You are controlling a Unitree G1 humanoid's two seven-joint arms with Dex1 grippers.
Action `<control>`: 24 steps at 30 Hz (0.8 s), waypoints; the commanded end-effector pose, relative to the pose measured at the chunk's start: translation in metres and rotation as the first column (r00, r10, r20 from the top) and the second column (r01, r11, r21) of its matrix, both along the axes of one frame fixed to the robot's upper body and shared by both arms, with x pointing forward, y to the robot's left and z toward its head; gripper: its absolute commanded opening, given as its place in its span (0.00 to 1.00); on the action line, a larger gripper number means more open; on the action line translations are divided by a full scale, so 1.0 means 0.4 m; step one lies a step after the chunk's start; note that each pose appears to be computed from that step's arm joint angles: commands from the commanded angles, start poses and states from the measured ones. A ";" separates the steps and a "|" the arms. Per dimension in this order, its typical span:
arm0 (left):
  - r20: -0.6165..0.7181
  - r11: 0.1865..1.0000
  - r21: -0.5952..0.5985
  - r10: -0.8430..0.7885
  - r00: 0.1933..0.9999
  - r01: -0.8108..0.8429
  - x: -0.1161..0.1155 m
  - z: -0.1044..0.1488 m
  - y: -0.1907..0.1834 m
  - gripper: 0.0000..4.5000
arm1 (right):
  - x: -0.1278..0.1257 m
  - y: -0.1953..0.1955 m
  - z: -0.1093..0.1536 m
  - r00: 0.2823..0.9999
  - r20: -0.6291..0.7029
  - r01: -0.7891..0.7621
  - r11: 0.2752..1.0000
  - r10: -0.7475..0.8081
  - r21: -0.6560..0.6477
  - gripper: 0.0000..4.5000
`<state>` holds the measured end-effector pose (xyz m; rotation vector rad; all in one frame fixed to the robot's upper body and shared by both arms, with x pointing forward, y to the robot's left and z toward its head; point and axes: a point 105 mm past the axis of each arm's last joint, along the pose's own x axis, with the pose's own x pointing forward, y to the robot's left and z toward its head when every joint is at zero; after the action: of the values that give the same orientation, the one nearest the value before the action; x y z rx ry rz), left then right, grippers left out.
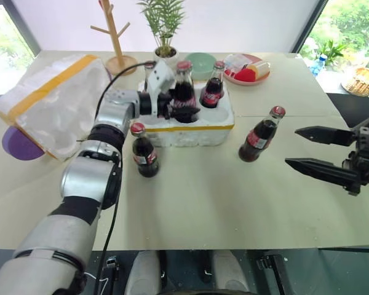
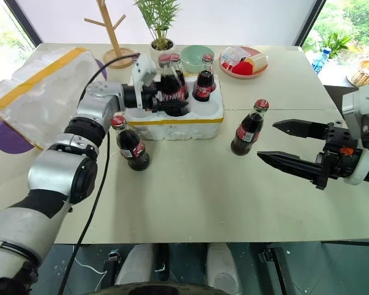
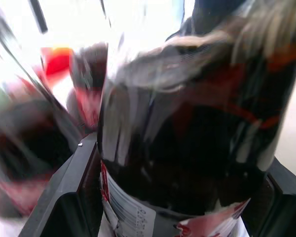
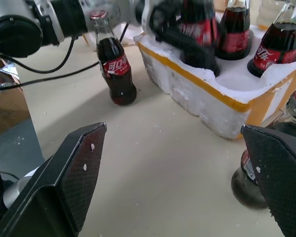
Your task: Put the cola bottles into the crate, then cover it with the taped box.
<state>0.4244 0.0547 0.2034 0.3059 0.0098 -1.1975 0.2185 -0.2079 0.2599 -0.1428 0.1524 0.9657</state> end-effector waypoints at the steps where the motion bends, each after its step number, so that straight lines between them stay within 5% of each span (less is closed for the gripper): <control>1: 0.070 1.000 0.014 0.027 0.997 -0.028 0.011 0.042 0.014 0.87 | 0.002 0.004 0.017 0.999 0.044 -0.013 1.000 0.013 -0.002 1.00; 3: 0.063 1.000 0.002 0.024 0.998 -0.024 0.009 0.047 0.023 0.99 | 0.005 0.008 0.014 0.999 0.042 -0.019 1.000 0.019 -0.004 1.00; 17: 0.118 0.982 -0.186 0.048 0.992 -0.026 -0.082 0.269 0.255 0.99 | 0.035 0.036 0.008 0.997 0.026 -0.069 0.998 0.069 -0.003 1.00; 24: -0.014 0.999 0.034 0.034 0.999 -0.033 -0.262 0.149 0.386 0.99 | 0.050 0.043 0.010 0.995 0.008 -0.104 0.994 0.104 -0.018 1.00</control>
<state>0.3345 0.2148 0.2439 0.2685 0.1043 -1.1286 0.2393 -0.1911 0.2547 -0.1320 0.1777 1.0611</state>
